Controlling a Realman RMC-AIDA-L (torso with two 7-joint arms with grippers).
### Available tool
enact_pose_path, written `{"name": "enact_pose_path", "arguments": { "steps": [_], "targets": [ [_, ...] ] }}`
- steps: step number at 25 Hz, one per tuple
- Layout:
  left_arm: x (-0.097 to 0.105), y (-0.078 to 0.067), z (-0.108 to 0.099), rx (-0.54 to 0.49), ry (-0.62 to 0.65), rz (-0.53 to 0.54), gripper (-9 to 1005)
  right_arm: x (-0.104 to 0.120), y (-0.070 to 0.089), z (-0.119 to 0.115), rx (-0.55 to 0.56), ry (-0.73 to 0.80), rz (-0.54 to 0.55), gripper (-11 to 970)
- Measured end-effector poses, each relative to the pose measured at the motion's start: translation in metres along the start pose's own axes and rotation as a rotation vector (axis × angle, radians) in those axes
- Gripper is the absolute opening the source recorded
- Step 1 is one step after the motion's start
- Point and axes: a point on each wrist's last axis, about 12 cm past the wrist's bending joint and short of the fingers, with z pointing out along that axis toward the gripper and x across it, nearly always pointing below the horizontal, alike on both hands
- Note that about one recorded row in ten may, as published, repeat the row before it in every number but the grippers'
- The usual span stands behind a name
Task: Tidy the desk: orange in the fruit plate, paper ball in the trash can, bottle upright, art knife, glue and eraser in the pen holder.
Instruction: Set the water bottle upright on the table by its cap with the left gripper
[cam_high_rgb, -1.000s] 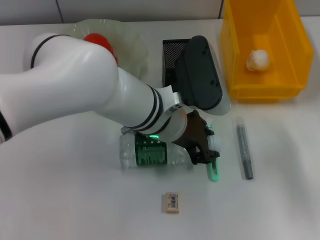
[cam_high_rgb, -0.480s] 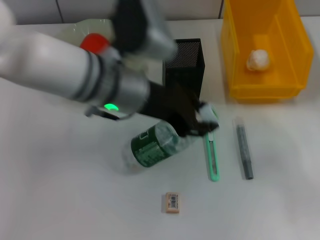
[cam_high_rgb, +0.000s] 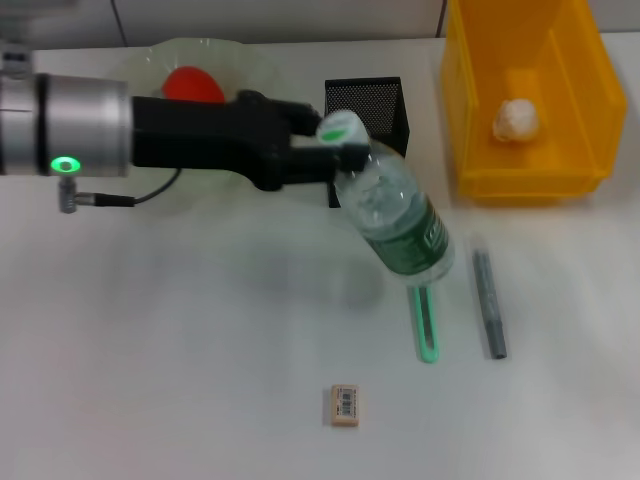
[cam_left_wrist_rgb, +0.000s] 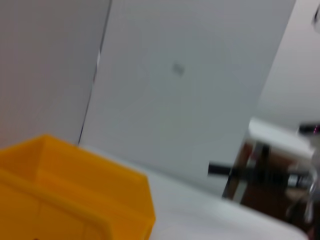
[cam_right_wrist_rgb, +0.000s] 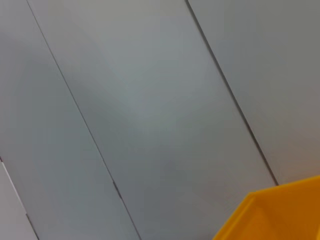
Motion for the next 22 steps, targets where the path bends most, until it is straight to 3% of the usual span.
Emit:
{"name": "enact_pose_path", "arguments": {
  "steps": [4, 5, 6, 7, 10, 12, 22],
  "targets": [
    [0.015, 0.001, -0.017, 0.026, -0.143, -0.015, 452, 0.001, 0.000, 0.005, -0.013, -0.005, 0.013, 823],
    [0.022, -0.001, -0.022, 0.036, -0.230, -0.008, 452, 0.001, 0.000, 0.007, -0.017, -0.007, 0.018, 823],
    [0.022, -0.001, -0.022, 0.036, -0.230, -0.008, 452, 0.001, 0.000, 0.007, -0.017, -0.007, 0.018, 823],
    [0.030, -0.002, -0.028, 0.023, -0.314, 0.007, 452, 0.001, 0.000, 0.009, -0.023, -0.009, 0.020, 824],
    [0.038, -0.002, -0.034, -0.011, -0.363, 0.023, 452, 0.000, 0.001, 0.012, -0.032, -0.012, 0.022, 824],
    [0.052, -0.002, -0.047, -0.086, -0.420, 0.046, 452, -0.002, 0.002, 0.020, -0.057, -0.023, 0.024, 824],
    [0.080, -0.007, -0.064, -0.196, -0.473, 0.037, 453, -0.005, 0.007, 0.050, -0.127, -0.048, 0.035, 824]
  ]
}}
